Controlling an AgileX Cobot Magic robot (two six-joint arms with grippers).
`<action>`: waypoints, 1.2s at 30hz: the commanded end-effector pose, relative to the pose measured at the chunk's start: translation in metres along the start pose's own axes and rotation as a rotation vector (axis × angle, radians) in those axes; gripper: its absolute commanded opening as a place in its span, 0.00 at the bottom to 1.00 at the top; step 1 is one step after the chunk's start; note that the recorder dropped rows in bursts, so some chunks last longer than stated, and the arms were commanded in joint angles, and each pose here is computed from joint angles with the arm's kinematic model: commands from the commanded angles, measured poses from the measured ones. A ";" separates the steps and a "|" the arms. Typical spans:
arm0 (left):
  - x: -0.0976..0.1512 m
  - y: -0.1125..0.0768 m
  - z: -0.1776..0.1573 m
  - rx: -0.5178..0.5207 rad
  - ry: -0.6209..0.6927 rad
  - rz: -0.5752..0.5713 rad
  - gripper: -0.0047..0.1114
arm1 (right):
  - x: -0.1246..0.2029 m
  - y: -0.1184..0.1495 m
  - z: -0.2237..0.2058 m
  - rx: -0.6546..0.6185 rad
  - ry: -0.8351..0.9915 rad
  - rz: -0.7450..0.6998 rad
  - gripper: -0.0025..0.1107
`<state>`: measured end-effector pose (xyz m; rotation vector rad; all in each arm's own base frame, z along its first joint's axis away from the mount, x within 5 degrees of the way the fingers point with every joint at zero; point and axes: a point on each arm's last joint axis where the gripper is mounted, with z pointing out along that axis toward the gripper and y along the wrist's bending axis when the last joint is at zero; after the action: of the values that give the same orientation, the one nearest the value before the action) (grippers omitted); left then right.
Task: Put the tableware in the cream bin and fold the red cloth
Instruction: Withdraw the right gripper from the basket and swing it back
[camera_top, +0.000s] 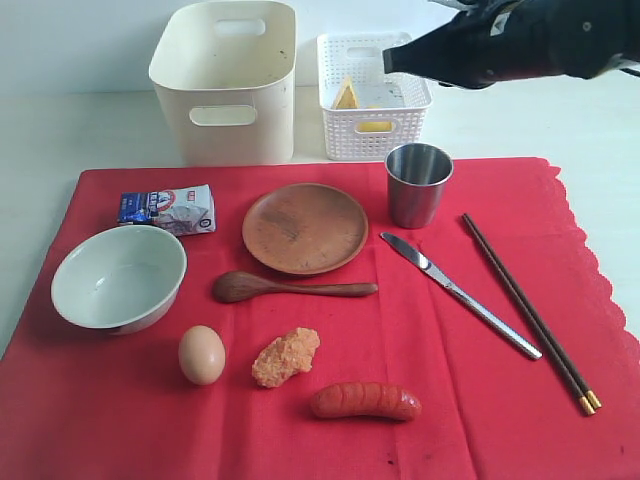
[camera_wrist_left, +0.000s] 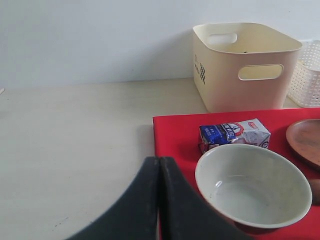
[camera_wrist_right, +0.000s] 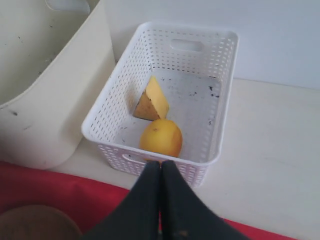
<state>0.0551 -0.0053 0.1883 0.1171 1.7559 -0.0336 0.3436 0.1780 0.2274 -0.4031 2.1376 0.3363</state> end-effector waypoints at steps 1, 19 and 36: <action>-0.001 0.000 -0.001 0.001 -0.009 -0.012 0.05 | 0.005 -0.003 -0.028 0.001 -0.055 0.001 0.02; -0.001 0.000 -0.001 0.001 -0.009 -0.012 0.05 | 0.051 -0.008 -0.096 -0.010 -0.225 0.006 0.02; -0.001 0.000 -0.001 0.001 -0.009 -0.012 0.05 | 0.062 -0.006 -0.124 -0.025 -0.224 -0.062 0.02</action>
<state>0.0551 -0.0053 0.1883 0.1171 1.7559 -0.0336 0.2227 0.1150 0.2443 -0.3716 1.9122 0.3768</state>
